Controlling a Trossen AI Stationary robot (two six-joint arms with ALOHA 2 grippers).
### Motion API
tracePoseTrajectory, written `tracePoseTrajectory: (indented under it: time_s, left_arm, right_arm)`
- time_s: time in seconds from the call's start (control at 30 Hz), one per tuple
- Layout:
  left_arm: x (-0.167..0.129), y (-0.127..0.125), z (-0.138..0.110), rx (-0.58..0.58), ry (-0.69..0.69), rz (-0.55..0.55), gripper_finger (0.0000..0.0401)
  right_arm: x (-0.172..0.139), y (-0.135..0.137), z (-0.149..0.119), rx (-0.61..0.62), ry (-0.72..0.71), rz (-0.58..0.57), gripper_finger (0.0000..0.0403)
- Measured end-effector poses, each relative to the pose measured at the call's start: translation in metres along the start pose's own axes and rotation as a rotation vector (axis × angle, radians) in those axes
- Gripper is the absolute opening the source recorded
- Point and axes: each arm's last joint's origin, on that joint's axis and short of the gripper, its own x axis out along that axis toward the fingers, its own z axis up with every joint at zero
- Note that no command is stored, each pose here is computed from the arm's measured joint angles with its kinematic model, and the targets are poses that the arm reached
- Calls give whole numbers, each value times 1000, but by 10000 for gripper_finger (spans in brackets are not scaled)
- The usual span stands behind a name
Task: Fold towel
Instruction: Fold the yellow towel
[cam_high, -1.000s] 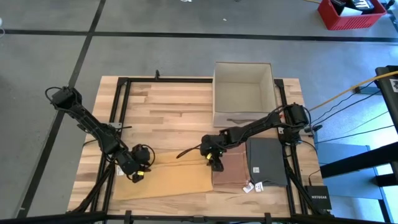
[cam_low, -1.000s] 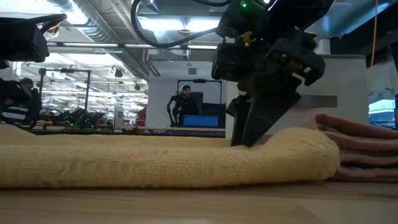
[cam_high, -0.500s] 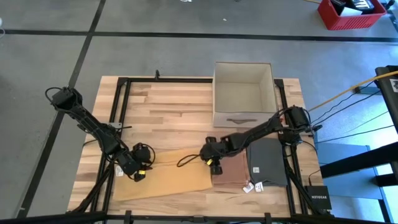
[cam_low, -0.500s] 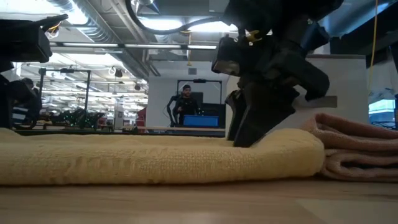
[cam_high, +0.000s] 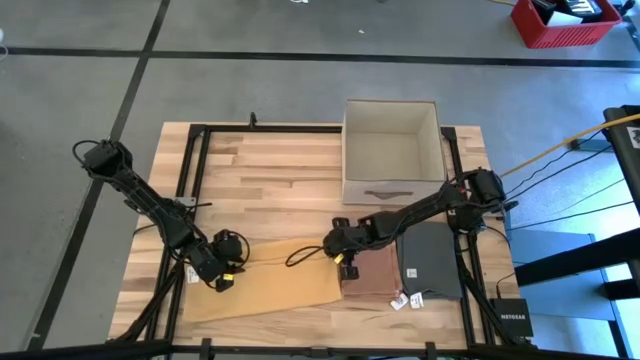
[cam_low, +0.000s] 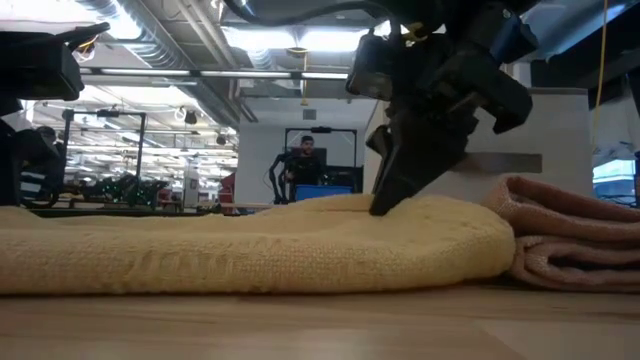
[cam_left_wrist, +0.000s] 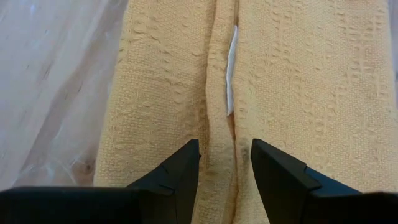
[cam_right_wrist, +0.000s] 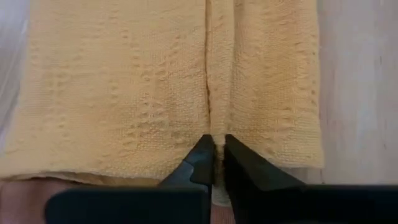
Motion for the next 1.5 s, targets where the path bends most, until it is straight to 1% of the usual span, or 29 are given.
tracePoseTrajectory:
  time_s: [0.07,0.2,0.3,0.4,0.47,0.5,0.6,0.67,0.87,1.07,1.17,1.23,1.3,1.37,1.5]
  left_arm:
    - [0,0,0,0,0,0,138]
    - [0,0,0,0,0,0,138]
    - [0,0,0,0,0,0,138]
    - [0,0,0,4,0,0,138]
    - [0,0,0,4,0,0,138]
    - [0,0,0,4,0,0,138]
    - [0,0,0,4,-1,0,138]
    - [0,0,0,4,-4,2,138]
    - [0,0,0,2,-5,3,138]
    - [0,0,0,-1,-6,4,138]
    - [0,0,0,3,-7,5,138]
    - [0,0,0,2,-8,4,138]
    - [0,0,0,3,-8,5,138]
    - [0,0,0,2,-9,6,138]
    - [0,0,1,-1,-14,8,138]
  right_arm:
    - [-1,0,0,8,0,4,50]
    - [-1,1,0,10,4,36,104]
    - [-1,0,0,10,1,25,142]
    - [-1,1,0,-8,7,47,165]
    - [-1,3,0,-18,9,65,168]
    - [-1,3,-1,-19,11,54,167]
    - [-1,1,-2,-16,19,-27,161]
    - [-1,0,-2,2,21,-40,159]
    - [9,3,-7,9,60,61,159]
    - [7,4,-6,25,62,100,159]
    - [1,7,3,11,31,177,159]
    - [0,9,4,5,33,226,159]
    - [1,9,3,5,41,248,159]
    - [1,9,3,4,41,226,159]
    - [3,6,-1,6,46,130,159]
